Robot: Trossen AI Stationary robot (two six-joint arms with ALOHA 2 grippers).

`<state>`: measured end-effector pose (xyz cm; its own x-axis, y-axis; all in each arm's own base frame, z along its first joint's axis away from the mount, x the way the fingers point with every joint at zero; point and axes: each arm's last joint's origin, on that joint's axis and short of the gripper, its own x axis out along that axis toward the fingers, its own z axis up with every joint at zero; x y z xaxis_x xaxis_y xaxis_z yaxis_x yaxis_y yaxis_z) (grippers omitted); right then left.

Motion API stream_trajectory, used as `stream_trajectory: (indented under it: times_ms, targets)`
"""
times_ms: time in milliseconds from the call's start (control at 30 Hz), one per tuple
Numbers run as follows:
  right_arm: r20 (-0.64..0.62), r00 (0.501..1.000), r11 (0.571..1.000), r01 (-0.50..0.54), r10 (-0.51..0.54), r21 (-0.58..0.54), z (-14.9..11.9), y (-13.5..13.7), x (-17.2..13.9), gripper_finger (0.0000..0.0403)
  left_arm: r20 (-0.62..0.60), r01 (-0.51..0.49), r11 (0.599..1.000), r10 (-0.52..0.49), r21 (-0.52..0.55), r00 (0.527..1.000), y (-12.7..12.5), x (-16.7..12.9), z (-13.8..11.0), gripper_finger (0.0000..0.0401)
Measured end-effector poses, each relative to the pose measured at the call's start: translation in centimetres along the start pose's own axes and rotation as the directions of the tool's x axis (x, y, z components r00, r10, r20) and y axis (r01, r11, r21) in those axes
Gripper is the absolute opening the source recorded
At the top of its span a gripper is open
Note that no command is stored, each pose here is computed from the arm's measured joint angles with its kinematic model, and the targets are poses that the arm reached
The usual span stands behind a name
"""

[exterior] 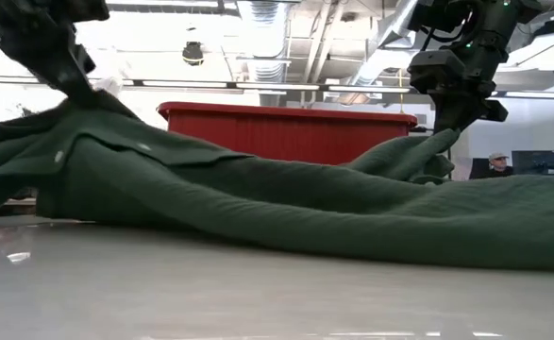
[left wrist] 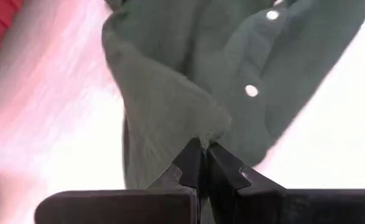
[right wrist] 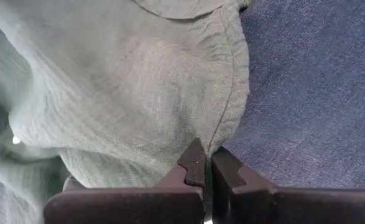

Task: Fold laundry
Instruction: Fold the green polo shirt

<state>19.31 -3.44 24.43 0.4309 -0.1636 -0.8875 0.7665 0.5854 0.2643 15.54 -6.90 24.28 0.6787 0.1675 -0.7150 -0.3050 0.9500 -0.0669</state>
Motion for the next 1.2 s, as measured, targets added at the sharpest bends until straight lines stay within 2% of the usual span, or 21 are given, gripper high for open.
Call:
stream_trajectory:
  times_ms: [333, 567, 1200]
  targets:
    - [0.008, 1.000, 1.000, 0.004, -0.004, -0.012, 0.0, 0.0, 0.0, 0.0021, 0.049, 0.100, 0.986, -0.094, -0.136, 0.994, 2.3, -3.3, -0.3, 0.0000]
    - [0.012, 1.000, 1.000, 0.003, -0.003, -0.029, 0.1, 0.0, 0.0, 0.0021, 0.015, 0.194, 0.969, -0.194, -0.156, 0.981, 2.4, -3.9, -0.4, 0.0000]
    - [0.029, 1.000, 1.000, -0.010, 0.011, -0.027, 0.2, 0.2, 0.0, 0.0021, 0.038, 0.150, 0.978, -0.146, -0.143, 0.989, 2.3, -3.6, -0.3, 0.0000]
